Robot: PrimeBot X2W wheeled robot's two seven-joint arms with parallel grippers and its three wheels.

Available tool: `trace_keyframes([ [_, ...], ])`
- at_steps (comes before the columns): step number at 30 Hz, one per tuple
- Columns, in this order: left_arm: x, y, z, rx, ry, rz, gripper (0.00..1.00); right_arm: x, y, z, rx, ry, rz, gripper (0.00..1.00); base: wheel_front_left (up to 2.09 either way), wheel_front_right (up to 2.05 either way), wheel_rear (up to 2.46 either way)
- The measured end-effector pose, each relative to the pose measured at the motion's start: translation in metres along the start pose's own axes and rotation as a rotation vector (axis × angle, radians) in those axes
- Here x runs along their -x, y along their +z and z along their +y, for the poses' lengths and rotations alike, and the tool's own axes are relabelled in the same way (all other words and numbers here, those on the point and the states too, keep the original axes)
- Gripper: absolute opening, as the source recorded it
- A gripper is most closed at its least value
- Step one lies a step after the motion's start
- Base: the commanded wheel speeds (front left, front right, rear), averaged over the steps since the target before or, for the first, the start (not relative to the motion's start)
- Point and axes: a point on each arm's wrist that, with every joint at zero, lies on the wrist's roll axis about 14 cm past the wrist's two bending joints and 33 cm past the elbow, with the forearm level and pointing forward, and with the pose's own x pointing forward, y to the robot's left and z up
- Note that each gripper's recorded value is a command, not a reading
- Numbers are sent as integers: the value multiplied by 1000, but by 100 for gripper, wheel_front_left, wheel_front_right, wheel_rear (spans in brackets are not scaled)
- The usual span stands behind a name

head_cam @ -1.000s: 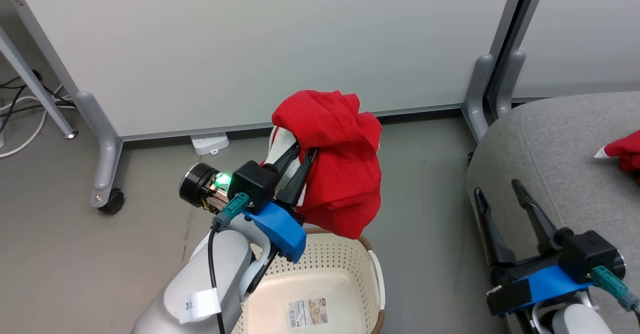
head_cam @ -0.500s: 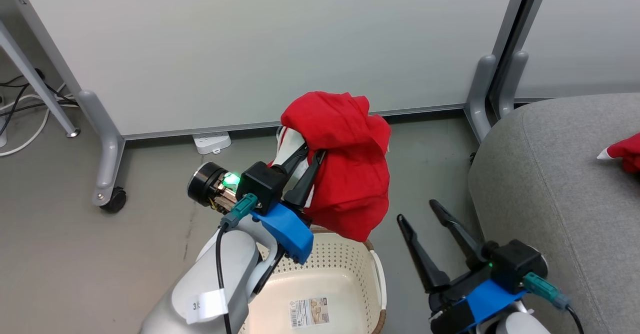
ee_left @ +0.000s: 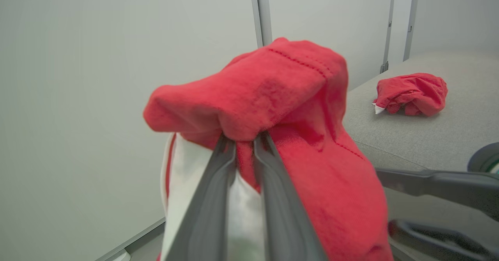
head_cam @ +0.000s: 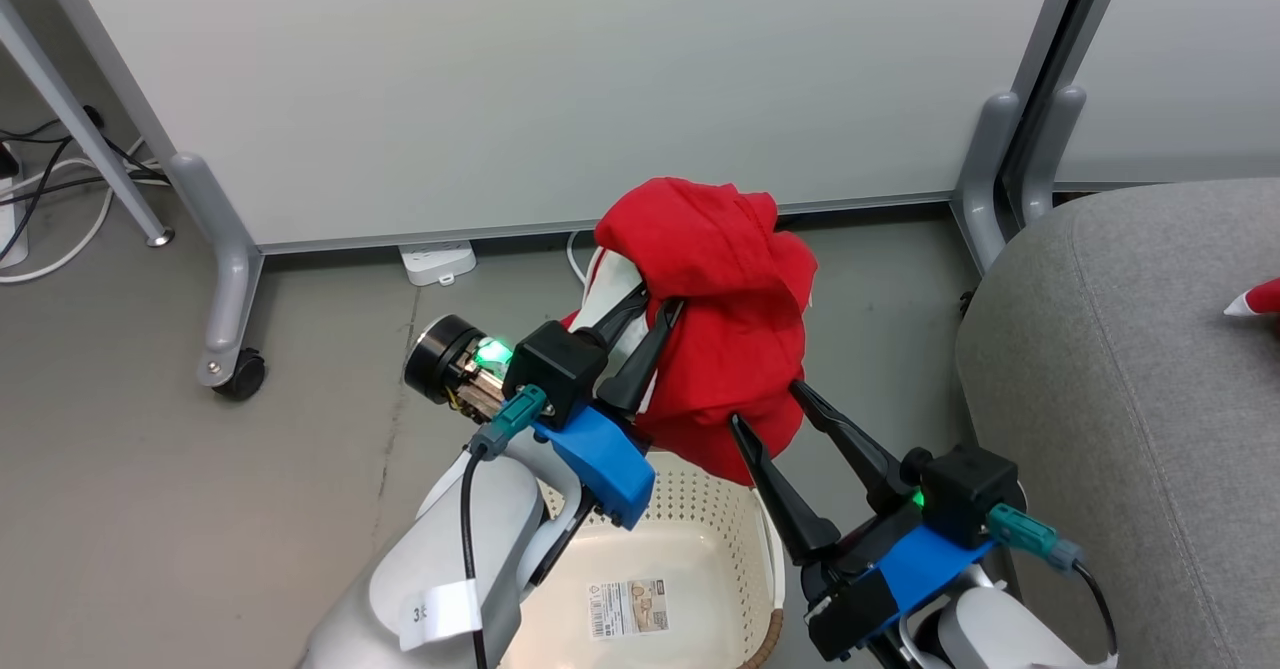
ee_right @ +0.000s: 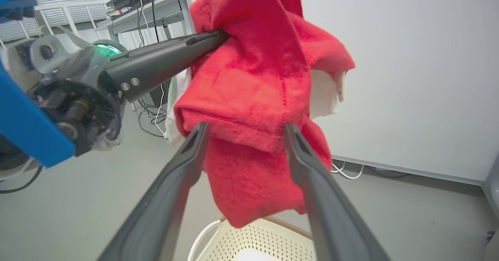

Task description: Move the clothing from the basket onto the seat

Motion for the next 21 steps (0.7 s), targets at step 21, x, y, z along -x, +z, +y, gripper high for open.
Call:
trace_keyframes([
  [21, -7, -4, -5, 14, -18, 4, 0, -35, -8, -2, -88, -4, 30, 100, 0, 0, 0],
])
